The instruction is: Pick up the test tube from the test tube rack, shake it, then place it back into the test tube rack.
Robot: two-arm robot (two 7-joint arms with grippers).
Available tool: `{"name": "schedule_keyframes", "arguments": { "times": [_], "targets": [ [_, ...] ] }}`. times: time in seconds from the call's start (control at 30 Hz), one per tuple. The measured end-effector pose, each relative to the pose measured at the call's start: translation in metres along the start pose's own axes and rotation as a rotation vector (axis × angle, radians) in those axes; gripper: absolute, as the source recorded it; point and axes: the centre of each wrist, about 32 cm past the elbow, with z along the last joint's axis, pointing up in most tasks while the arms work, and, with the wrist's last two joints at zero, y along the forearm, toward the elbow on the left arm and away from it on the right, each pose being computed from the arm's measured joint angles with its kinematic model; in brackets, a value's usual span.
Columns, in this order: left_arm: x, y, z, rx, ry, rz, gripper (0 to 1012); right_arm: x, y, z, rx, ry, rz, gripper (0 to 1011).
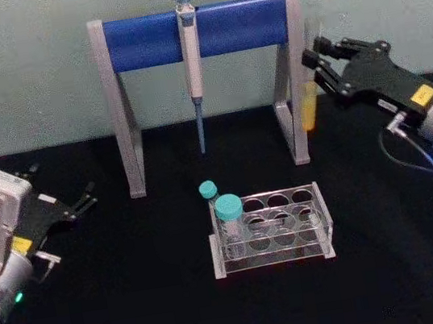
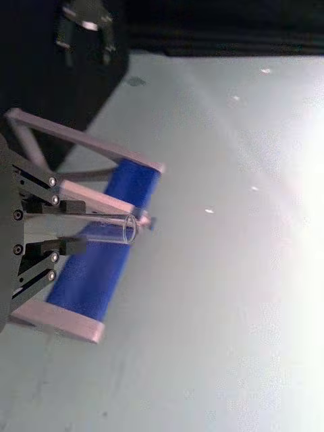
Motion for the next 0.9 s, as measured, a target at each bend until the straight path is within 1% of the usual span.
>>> {"name": "schedule_keyframes", "arguments": {
  "times": [0.07,0.1,0.13,0.17,0.23,0.33,0.37,0.43,0.53,0.57,0.63,0.67,0.73,0.83,0.9],
  "targets": [
    [0.0,0.0,0.0,0.0,0.0,0.0,1001,-0.003,0.007,-0.002,0.025,0.02,-0.02,226],
    [0.0,0.0,0.0,0.0,0.0,0.0,1002,-0.004,0.01,-0.003,0.039,0.042,-0.026,226],
    [0.0,0.0,0.0,0.0,0.0,0.0,1001,-0.004,0.01,-0.003,0.039,0.042,-0.026,226],
    [0.0,0.0,0.0,0.0,0.0,0.0,1001,-0.005,0.014,-0.004,0.053,0.067,-0.026,226],
    [0.0,0.0,0.0,0.0,0.0,0.0,1001,-0.006,0.017,-0.005,0.065,0.096,-0.017,226],
    [0.0,0.0,0.0,0.0,0.0,0.0,1001,-0.007,0.022,-0.008,0.088,0.171,0.025,226],
    [0.0,0.0,0.0,0.0,0.0,0.0,1001,-0.007,0.022,-0.008,0.088,0.171,0.025,226],
    [0.0,0.0,0.0,0.0,0.0,0.0,1001,-0.007,0.024,-0.009,0.1,0.225,0.075,226],
    [0.0,0.0,0.0,0.0,0.0,0.0,1001,-0.005,0.024,-0.009,0.101,0.258,0.116,226],
    [0.0,0.0,0.0,0.0,0.0,0.0,1001,-0.003,0.023,-0.009,0.096,0.272,0.147,226],
    [0.0,0.0,0.0,0.0,0.0,0.0,1001,-0.002,0.021,-0.009,0.086,0.279,0.173,226],
    [0.0,0.0,0.0,0.0,0.0,0.0,1001,0.0,0.019,-0.009,0.072,0.279,0.196,226],
    [0.0,0.0,0.0,0.0,0.0,0.0,1001,0.002,0.016,-0.008,0.055,0.27,0.214,226],
    [0.0,0.0,0.0,0.0,0.0,0.0,1001,0.005,0.011,-0.007,0.024,0.235,0.235,226],
    [0.0,0.0,0.0,0.0,0.0,0.0,1001,0.005,0.007,-0.007,0.007,0.198,0.24,226]
  ]
}}
